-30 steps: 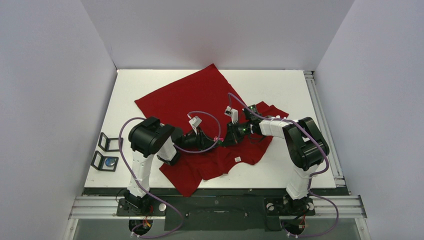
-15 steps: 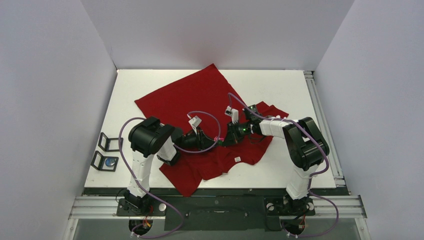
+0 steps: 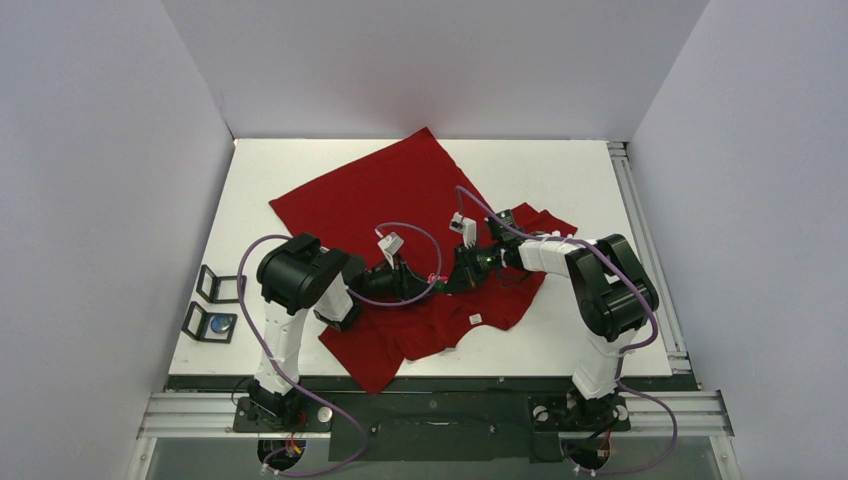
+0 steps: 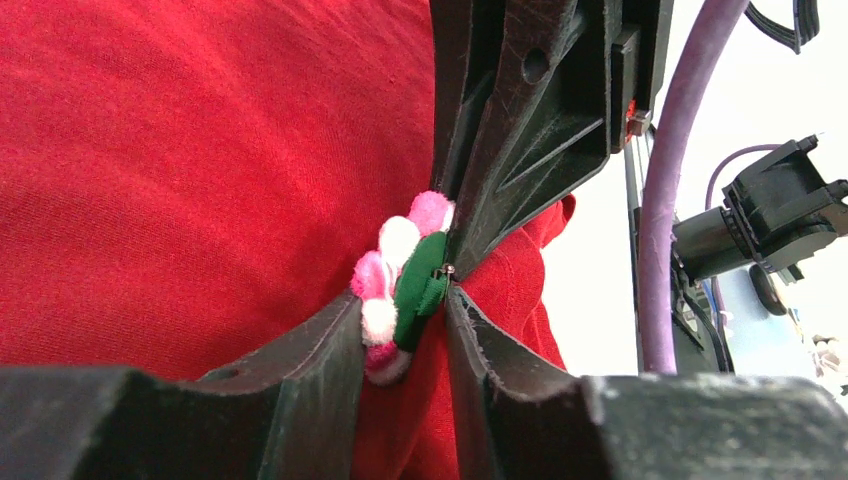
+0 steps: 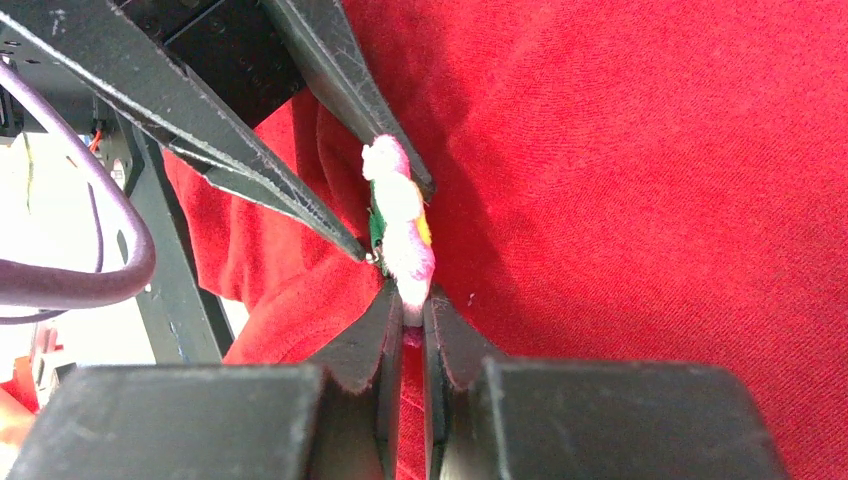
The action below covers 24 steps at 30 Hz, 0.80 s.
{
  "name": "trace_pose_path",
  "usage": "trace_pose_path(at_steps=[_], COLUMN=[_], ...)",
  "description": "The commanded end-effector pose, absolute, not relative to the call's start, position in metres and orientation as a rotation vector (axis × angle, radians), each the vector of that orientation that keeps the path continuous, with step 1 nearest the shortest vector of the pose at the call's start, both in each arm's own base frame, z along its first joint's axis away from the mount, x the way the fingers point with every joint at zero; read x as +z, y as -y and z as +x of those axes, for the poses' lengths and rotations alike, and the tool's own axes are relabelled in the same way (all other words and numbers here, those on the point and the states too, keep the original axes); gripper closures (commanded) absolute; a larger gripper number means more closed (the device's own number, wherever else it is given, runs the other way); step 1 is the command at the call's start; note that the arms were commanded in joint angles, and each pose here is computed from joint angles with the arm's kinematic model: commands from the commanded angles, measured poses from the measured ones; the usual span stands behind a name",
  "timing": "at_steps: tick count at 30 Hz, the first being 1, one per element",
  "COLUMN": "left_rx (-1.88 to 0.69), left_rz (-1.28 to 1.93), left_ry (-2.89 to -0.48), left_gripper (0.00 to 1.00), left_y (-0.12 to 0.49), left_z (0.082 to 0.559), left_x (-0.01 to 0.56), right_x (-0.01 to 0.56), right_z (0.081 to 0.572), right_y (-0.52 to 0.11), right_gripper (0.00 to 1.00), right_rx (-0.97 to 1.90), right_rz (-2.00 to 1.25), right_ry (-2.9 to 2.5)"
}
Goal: Remove the brooch from the garment
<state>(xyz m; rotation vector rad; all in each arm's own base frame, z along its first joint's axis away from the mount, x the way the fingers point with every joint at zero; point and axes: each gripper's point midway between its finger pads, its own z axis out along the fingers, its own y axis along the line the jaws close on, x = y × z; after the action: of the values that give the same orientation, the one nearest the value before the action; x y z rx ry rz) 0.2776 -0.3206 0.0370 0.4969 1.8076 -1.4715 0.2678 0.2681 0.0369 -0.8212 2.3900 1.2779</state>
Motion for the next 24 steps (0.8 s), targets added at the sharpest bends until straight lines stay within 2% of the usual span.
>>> trace_pose_path(at_steps=[1,6,15,21,24], left_rx=[-1.507,-1.491,-1.503,-1.497,-1.486], left_rz=[0.618,0.585,0.653,0.597,0.582], left_ry=[-1.624,-1.632,-1.614,-1.644,-1.647], left_gripper=[0.66,0.56,0.56,0.67,0.79], left_y=[0.331,0.329,0.334,0.335,0.335], left_z=[0.270,0.274,0.263,0.272,0.275], left_x=[0.072,0.071,0.069,0.062,0.062], right_x=[0.055,0.054,0.057,0.058,0.060], right_z=[0.277,0.276,0.277,0.275,0.275], right_y=[-0.280,-0.280,-0.281,-0.280,-0.281], right_gripper=[1.00,1.00,1.00,1.00,1.00], right_rx=[1.300,1.302,1.316,1.321,1.324], right_rz=[-0.887,-0.888,-0.883,-0.883,-0.885], right_ry=[-2.274,-2.279,-2.269,-2.267,-2.261])
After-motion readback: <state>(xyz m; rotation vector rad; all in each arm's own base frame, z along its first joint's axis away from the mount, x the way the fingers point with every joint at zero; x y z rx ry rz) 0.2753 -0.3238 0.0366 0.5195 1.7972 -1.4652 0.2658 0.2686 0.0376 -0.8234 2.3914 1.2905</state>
